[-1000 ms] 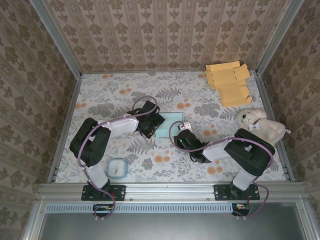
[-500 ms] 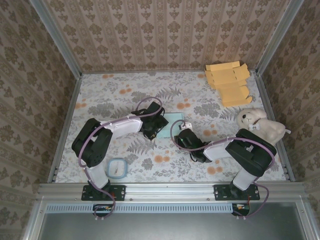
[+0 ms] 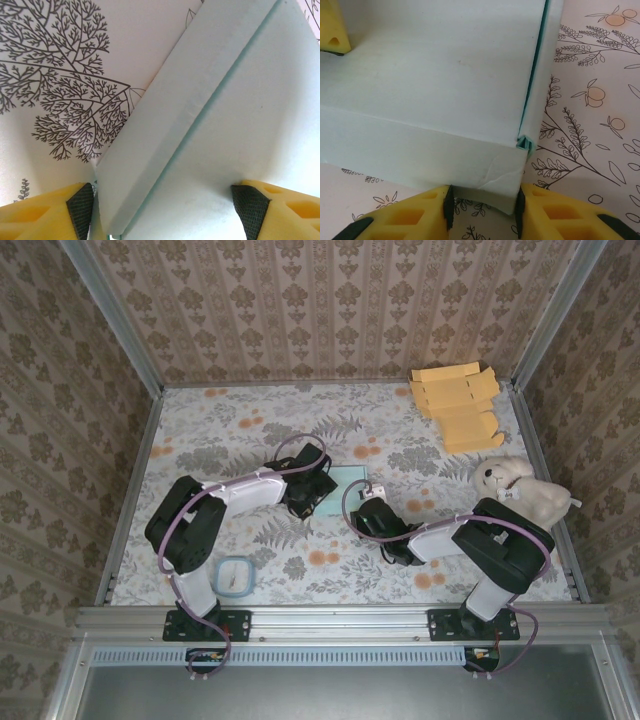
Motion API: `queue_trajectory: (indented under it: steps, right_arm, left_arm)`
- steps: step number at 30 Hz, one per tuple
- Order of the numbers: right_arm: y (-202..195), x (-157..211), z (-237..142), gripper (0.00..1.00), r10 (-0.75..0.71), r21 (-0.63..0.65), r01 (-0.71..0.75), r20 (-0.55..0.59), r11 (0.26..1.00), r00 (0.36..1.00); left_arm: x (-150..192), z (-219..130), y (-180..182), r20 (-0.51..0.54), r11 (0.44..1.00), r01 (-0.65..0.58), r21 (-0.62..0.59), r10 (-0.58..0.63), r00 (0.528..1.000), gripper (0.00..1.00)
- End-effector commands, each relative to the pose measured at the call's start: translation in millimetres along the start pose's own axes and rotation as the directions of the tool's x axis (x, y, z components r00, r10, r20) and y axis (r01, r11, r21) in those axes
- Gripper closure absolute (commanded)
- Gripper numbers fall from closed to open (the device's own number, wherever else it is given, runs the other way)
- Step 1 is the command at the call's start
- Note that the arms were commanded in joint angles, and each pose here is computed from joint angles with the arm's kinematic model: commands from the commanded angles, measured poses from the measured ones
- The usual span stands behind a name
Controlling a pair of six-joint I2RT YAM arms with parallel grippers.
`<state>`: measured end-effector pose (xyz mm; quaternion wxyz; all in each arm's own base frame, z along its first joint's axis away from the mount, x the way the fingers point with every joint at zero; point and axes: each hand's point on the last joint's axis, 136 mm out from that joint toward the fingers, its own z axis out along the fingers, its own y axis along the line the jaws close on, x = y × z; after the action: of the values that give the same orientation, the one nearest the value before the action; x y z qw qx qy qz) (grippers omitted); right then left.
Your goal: Fold the paper box
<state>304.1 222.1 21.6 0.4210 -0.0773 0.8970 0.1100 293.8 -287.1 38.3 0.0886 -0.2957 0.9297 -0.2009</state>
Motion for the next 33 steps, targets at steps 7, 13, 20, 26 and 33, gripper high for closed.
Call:
queue_trajectory:
  steps: [7, 13, 20, 26, 33]
  right_arm:
    - [20.7, -4.3, 0.3, 0.62, 0.044, -0.098, -0.043, 0.006, 0.994, 0.999]
    - [20.3, -2.3, 1.3, 0.63, 0.042, -0.097, -0.042, 0.005, 0.994, 0.999]
    - [21.1, -2.9, 1.0, 0.63, 0.045, -0.102, -0.045, 0.006, 0.994, 0.999]
    - [22.3, -4.1, -0.3, 0.63, 0.048, -0.109, -0.047, 0.007, 0.993, 0.999]
    - [21.3, -5.0, -1.1, 0.63, 0.046, -0.104, -0.044, 0.01, 0.994, 0.999]
  left_arm:
    - [58.4, 9.1, 42.3, -0.174, 0.984, -0.054, -0.168, 0.024, 0.985, 0.23]
    - [62.8, 5.7, 34.7, -0.169, 0.986, -0.067, -0.152, 0.041, 0.985, 0.23]
    - [68.1, 5.6, 29.6, -0.177, 0.987, -0.073, -0.143, 0.047, 0.983, 0.23]
    - [69.1, 0.1, 23.1, -0.167, 0.989, -0.078, -0.125, 0.057, 0.984, 0.23]
    - [67.4, -1.5, 23.2, -0.157, 0.989, -0.08, -0.126, 0.06, 0.986, 0.23]
